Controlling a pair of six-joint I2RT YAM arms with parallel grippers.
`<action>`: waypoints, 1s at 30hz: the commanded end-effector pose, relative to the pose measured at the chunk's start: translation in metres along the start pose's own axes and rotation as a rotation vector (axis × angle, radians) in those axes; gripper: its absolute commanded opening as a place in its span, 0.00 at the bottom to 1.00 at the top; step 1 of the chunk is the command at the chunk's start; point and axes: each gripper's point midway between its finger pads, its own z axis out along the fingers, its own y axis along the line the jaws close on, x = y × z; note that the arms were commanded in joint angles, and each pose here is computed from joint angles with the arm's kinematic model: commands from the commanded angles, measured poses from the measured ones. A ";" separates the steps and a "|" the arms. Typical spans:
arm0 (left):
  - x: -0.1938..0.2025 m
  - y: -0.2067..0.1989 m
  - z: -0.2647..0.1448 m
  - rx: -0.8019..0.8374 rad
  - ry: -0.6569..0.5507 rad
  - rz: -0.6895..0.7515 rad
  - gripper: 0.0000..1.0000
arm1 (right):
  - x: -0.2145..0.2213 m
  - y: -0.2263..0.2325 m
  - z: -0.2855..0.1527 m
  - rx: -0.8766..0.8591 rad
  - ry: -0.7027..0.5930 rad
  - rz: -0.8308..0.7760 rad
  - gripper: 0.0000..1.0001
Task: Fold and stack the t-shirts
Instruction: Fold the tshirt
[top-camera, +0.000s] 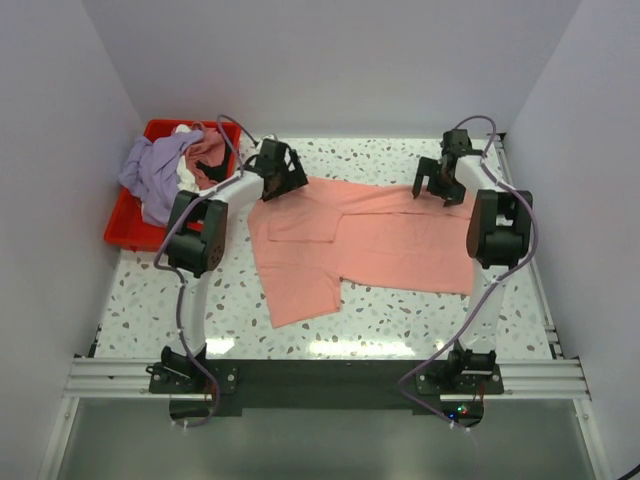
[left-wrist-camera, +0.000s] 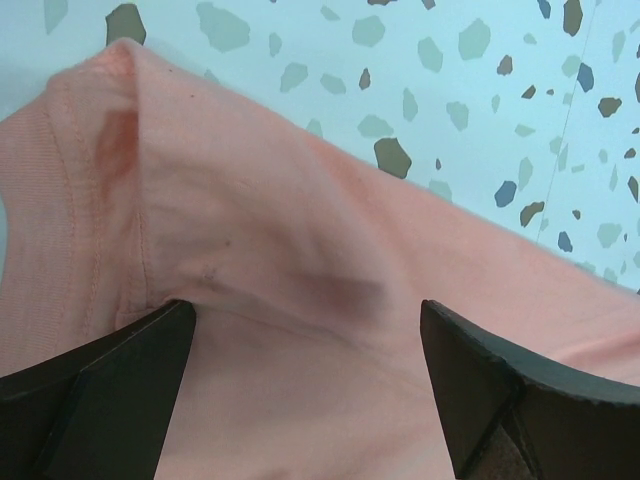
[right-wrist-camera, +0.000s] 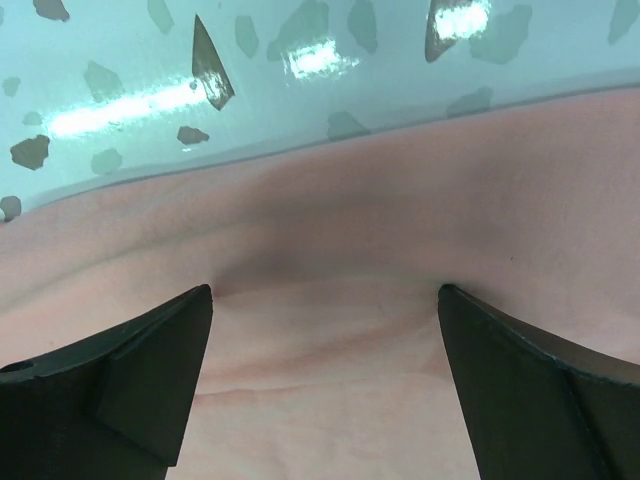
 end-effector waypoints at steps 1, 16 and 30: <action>-0.001 0.012 0.008 -0.042 0.041 0.023 1.00 | -0.001 0.002 0.009 -0.035 0.028 -0.021 0.99; 0.066 0.018 -0.157 0.004 0.008 0.107 1.00 | 0.048 -0.002 -0.146 -0.109 -0.226 0.190 0.99; 0.238 0.099 -0.261 0.054 0.284 0.086 1.00 | 0.112 -0.020 -0.169 -0.092 -0.240 0.247 0.99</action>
